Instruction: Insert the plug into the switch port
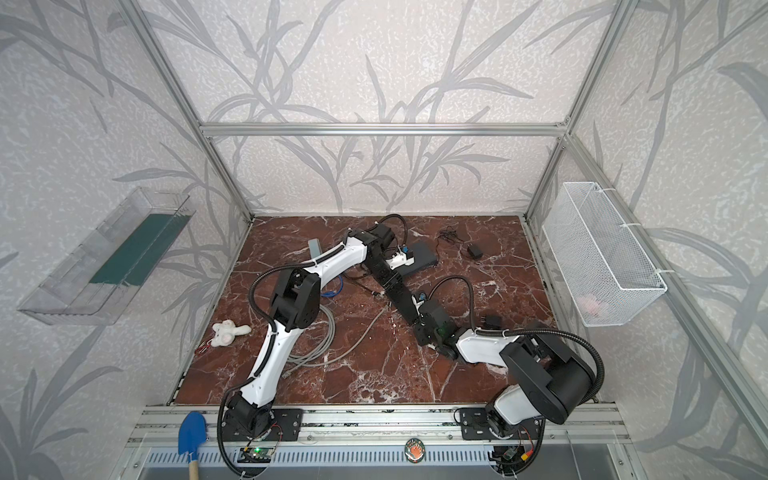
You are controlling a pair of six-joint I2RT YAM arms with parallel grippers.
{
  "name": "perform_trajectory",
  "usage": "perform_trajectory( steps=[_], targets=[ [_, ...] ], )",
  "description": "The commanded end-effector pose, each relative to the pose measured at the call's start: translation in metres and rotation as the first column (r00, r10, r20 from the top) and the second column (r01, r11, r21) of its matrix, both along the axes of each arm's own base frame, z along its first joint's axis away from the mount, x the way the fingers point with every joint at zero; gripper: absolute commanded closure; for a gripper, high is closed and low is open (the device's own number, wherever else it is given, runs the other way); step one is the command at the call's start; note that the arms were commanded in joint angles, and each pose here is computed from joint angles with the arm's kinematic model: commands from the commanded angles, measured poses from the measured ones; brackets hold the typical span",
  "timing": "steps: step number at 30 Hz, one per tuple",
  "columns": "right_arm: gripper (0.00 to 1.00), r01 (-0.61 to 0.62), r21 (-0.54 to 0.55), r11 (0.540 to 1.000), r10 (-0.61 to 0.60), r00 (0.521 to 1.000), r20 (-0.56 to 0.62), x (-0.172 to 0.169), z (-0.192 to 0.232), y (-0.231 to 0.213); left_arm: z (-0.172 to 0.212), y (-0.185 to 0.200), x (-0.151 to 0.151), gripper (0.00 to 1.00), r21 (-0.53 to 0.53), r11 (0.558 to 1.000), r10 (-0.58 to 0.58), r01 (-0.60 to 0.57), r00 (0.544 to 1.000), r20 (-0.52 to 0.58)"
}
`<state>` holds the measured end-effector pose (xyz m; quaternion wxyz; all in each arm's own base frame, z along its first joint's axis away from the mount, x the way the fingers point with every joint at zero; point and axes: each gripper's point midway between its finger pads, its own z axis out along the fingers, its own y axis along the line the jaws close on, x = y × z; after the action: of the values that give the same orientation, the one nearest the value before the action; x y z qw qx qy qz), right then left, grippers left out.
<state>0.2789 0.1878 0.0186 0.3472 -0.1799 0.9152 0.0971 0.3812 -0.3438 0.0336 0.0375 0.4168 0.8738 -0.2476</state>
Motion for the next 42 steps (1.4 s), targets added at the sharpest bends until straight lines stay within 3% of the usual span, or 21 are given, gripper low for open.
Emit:
perform_trajectory(
  steps=[1,8,13,22,34,42],
  targets=[
    [0.66,0.031,-0.004,1.000,-0.031,1.000,-0.002,0.007,0.017,-0.005,-0.044,0.028,-0.073,0.52,0.246,0.969,0.031,0.036,0.964,-0.264],
    [0.52,-0.026,0.005,1.000,0.026,0.996,-0.087,-0.018,0.032,-0.007,-0.044,0.036,-0.058,0.51,0.268,0.963,0.078,-0.022,0.977,-0.198],
    [0.49,-0.050,0.005,0.999,0.050,0.989,-0.137,-0.032,0.034,-0.012,-0.042,0.035,-0.045,0.50,0.268,0.961,0.111,-0.066,0.981,-0.158],
    [0.57,0.085,0.018,0.996,-0.079,0.970,-0.230,-0.034,0.025,-0.034,-0.036,0.031,-0.037,0.49,0.257,0.964,0.108,-0.069,0.984,-0.141],
    [0.62,0.052,0.051,0.997,-0.036,0.960,-0.278,-0.029,0.003,-0.016,-0.035,0.027,-0.035,0.49,0.244,0.967,0.108,-0.070,0.984,-0.142],
    [0.82,0.024,0.040,0.999,-0.014,0.971,-0.240,-0.024,0.006,-0.016,-0.033,0.020,-0.036,0.51,0.214,0.975,0.089,-0.053,0.983,-0.162]
  ],
)
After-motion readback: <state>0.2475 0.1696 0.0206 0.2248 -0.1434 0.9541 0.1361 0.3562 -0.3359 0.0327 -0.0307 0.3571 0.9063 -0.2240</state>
